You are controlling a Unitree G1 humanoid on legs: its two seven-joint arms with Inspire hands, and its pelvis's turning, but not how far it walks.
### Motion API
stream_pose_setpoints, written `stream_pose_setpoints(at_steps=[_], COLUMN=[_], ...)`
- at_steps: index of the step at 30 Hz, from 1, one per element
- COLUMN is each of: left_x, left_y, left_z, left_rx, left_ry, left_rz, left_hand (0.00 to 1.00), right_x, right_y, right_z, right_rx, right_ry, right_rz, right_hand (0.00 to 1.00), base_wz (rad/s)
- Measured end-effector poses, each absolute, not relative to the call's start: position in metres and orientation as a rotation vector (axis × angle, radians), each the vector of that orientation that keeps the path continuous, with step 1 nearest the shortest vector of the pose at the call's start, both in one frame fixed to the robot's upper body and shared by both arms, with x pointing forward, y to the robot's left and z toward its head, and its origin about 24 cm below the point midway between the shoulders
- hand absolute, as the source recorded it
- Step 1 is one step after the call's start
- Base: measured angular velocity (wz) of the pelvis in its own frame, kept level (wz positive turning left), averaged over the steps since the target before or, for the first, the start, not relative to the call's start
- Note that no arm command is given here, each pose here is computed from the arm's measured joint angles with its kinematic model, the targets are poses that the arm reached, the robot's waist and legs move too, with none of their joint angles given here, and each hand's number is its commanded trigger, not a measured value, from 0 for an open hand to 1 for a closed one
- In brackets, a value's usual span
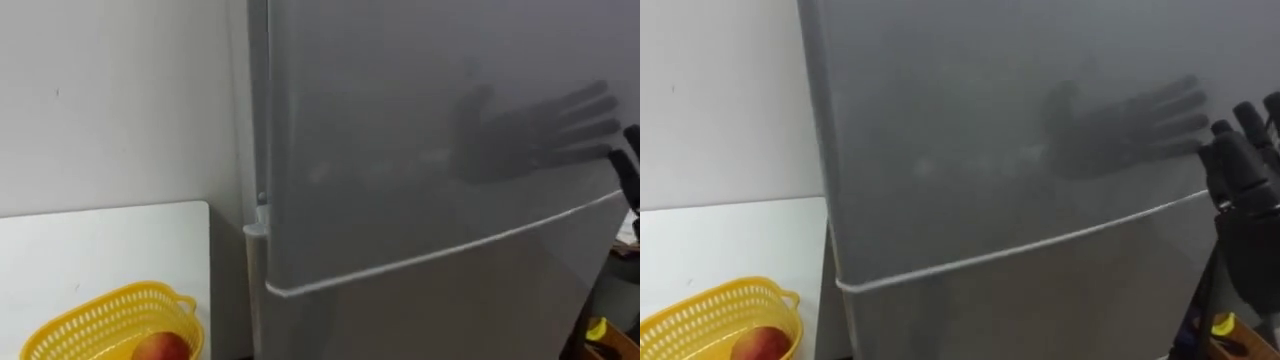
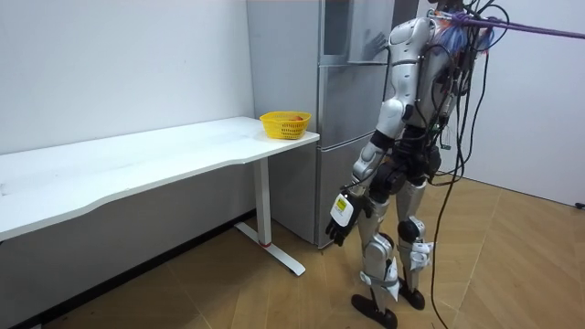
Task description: Retrieve from the upper fridge
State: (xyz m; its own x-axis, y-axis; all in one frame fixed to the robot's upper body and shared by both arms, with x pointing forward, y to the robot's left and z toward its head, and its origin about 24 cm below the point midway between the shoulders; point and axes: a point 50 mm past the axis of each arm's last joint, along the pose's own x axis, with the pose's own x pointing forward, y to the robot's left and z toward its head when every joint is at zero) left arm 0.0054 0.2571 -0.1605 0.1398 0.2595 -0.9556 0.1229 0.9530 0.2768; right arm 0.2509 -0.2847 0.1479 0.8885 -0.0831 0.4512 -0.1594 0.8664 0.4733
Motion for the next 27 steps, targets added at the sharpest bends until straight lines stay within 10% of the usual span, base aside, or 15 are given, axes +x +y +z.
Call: stream_pose_setpoints(at_steps=[27], left_x=[-0.006], left_y=[0.259], left_z=[-0.160], left_rx=[0.354], left_ry=[1.437], left_rz=[0.119], left_hand=[0.00], right_x=[0.220], right_y=[-0.275], right_z=[0.200], right_rx=[-0.035], right_ry=[-0.626], right_rz=[-0.210], right_hand=[0.00], base_wz=[0.03])
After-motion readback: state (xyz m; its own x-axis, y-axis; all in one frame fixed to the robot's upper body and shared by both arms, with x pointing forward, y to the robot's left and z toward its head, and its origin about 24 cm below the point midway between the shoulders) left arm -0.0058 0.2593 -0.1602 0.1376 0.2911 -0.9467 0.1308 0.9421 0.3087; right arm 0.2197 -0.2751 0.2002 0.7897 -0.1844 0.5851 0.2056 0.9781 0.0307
